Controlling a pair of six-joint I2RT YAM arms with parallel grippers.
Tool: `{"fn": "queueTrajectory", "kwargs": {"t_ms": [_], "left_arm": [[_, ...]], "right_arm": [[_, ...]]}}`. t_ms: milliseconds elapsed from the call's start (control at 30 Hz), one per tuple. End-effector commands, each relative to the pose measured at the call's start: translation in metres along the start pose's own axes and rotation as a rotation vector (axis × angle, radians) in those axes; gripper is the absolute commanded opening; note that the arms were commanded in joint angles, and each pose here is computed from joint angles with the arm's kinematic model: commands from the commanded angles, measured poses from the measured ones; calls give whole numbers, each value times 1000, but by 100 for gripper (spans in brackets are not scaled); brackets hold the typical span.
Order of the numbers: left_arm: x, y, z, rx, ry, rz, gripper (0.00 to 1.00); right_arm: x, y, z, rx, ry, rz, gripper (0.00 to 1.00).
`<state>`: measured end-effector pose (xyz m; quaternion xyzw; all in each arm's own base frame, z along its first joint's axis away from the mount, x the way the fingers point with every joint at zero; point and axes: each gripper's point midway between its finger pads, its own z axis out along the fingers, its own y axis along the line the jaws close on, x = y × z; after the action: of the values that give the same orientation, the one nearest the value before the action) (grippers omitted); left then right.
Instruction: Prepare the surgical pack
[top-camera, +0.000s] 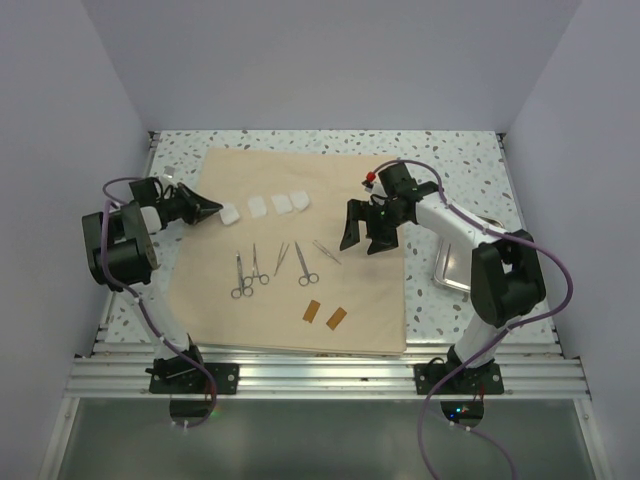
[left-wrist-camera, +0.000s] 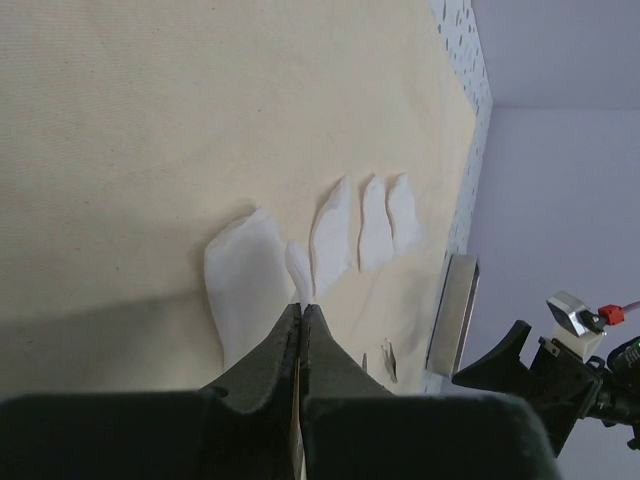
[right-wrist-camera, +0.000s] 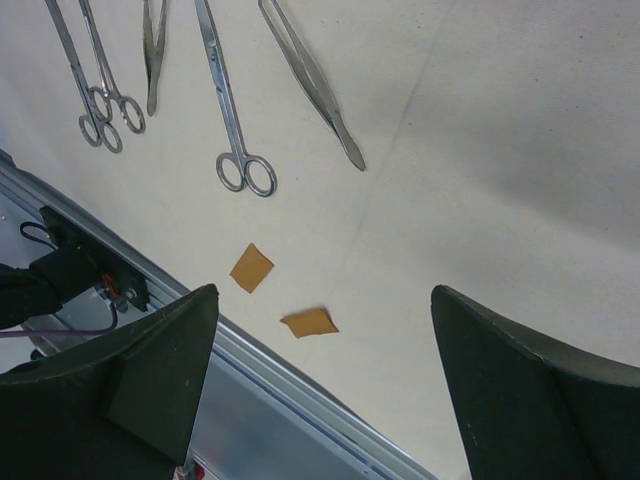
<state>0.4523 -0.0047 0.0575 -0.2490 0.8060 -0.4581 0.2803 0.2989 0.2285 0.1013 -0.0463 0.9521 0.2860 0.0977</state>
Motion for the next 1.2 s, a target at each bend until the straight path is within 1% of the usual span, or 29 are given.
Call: {"fn": "queueTrajectory", "kwargs": {"t_ms": [0, 500, 733, 767, 833, 867, 900, 967, 1167], "left_arm": [[-11, 0, 1, -5, 0, 37, 0], [-16, 12, 12, -17, 28, 29, 0], [-11, 24, 12, -72, 55, 31, 0], [-13, 19, 10, -80, 50, 55, 9], [-24, 9, 3, -105, 7, 108, 22], [-23, 9, 0, -130, 8, 128, 32], [-28, 7, -3, -149, -8, 147, 36], [-30, 0, -8, -153, -18, 170, 42], [-27, -6, -16, -205, -33, 224, 49]], "right_arm": [[-6, 2, 0, -12, -7, -13, 91], [-6, 0, 2, -8, -5, -10, 91], [-6, -1, 3, -7, -2, -10, 91], [-7, 0, 3, -9, -3, -11, 91], [-6, 0, 3, -11, -1, -8, 91], [-6, 0, 3, -11, -1, -6, 91], [-5, 1, 3, -17, 2, -7, 91], [-6, 2, 4, -22, 2, -3, 91], [-7, 4, 4, -33, 4, 0, 91]]}}
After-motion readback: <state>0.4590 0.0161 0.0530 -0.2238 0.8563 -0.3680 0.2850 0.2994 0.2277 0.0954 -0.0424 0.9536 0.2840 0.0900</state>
